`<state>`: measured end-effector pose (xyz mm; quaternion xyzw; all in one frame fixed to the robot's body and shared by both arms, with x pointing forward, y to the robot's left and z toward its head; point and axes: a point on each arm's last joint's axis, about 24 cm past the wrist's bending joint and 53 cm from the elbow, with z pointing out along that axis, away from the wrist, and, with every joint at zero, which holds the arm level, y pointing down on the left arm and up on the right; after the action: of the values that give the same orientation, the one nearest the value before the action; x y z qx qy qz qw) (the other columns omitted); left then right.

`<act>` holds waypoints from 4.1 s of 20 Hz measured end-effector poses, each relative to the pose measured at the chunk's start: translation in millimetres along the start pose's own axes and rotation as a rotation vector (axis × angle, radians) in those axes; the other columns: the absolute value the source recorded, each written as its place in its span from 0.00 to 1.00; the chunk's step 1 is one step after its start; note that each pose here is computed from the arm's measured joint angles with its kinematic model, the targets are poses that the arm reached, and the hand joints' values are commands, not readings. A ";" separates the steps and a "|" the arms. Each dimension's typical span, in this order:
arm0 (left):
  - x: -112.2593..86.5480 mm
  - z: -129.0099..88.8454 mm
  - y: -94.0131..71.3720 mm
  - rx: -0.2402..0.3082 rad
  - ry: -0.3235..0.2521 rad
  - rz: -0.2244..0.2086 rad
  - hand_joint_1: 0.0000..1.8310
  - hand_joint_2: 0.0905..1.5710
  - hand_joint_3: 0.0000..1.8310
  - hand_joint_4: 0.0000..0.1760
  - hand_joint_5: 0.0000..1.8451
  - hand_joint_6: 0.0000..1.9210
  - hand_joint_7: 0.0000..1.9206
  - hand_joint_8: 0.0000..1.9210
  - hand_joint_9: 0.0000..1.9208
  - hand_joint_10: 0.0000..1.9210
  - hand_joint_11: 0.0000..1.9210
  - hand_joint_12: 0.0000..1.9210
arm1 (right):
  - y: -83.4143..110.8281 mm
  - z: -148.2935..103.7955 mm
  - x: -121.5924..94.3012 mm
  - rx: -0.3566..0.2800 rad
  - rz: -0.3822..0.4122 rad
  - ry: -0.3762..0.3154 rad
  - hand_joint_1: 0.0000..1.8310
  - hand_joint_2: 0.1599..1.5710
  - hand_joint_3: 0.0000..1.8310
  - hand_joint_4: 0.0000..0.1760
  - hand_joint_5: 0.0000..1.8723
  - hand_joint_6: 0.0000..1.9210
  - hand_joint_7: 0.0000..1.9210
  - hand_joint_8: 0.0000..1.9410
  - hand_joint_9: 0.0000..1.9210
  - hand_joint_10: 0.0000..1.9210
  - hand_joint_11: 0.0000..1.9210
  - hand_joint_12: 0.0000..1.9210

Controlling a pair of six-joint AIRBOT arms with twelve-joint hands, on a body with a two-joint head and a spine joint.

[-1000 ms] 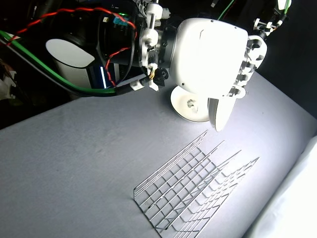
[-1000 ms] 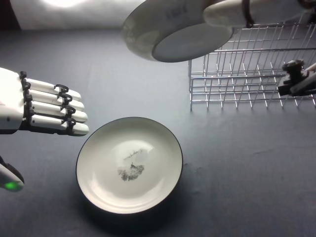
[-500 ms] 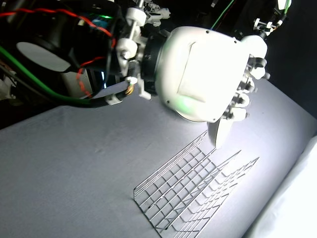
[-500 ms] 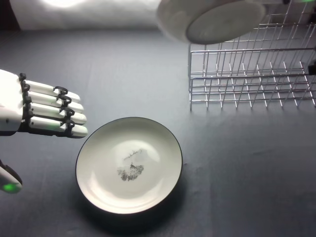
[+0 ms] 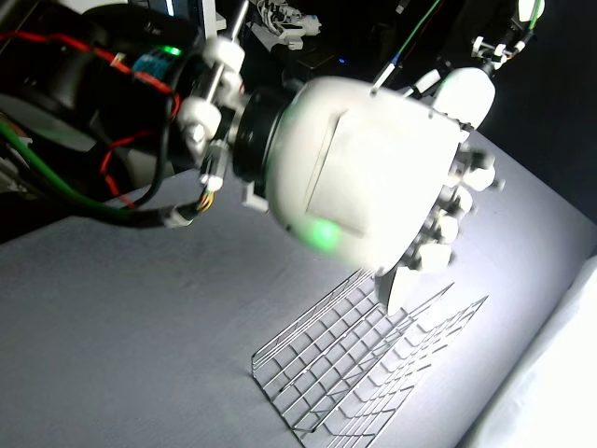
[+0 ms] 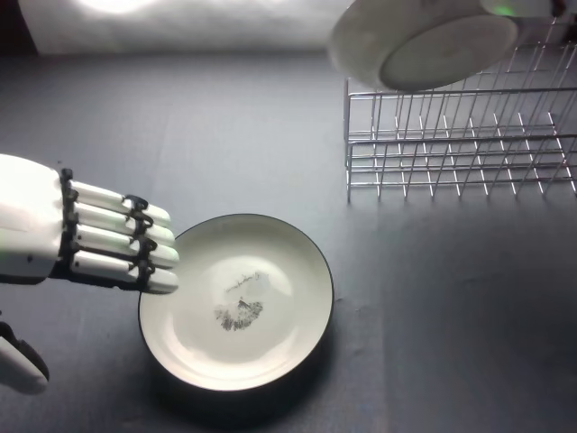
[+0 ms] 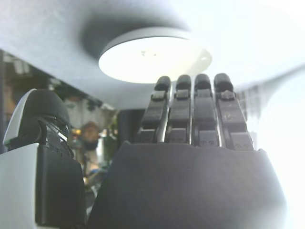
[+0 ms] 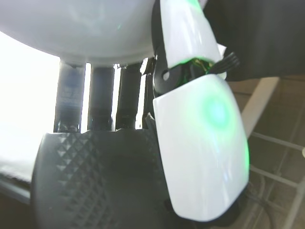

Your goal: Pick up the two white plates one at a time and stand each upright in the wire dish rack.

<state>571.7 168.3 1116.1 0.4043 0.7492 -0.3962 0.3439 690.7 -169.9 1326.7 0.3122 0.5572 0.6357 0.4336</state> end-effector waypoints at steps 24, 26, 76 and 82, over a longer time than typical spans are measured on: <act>13.1 38.7 13.7 -0.063 0.025 0.048 0.00 0.68 0.00 0.00 0.00 0.00 0.00 0.00 0.00 0.00 0.00 0.00 | -89.0 -8.2 -82.9 0.170 -0.205 -0.121 0.82 0.66 0.00 0.00 0.49 0.50 0.52 0.45 0.53 0.50 0.43 0.81; 12.7 36.1 19.0 -0.078 0.024 0.049 0.00 0.69 0.00 0.00 0.00 0.00 0.00 0.00 0.00 0.00 0.00 0.00 | -90.1 -8.0 -80.9 0.159 -0.221 -0.117 0.81 0.67 0.00 0.00 0.49 0.52 0.51 0.47 0.50 0.52 0.41 0.82; 77.0 30.1 38.9 -0.138 0.115 -0.126 0.00 0.68 0.00 0.00 0.00 0.00 0.00 0.00 0.00 0.00 0.00 0.00 | -126.7 -47.3 269.7 -0.259 -0.862 0.802 0.83 0.62 0.01 0.00 0.00 0.00 0.00 0.00 0.00 0.00 0.00 0.00; 76.4 30.3 38.8 -0.138 0.117 -0.120 0.00 0.69 0.00 0.00 0.00 0.00 0.00 0.00 0.00 0.00 0.00 0.00 | -151.5 -38.1 287.4 -0.231 -0.861 0.831 0.82 0.65 0.02 0.00 0.00 0.00 0.00 0.00 0.00 0.00 0.00 0.00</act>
<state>578.4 181.3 1026.3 0.3564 0.8163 -0.3396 0.3021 564.6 72.3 1146.5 -0.2647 0.6832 0.5282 0.4291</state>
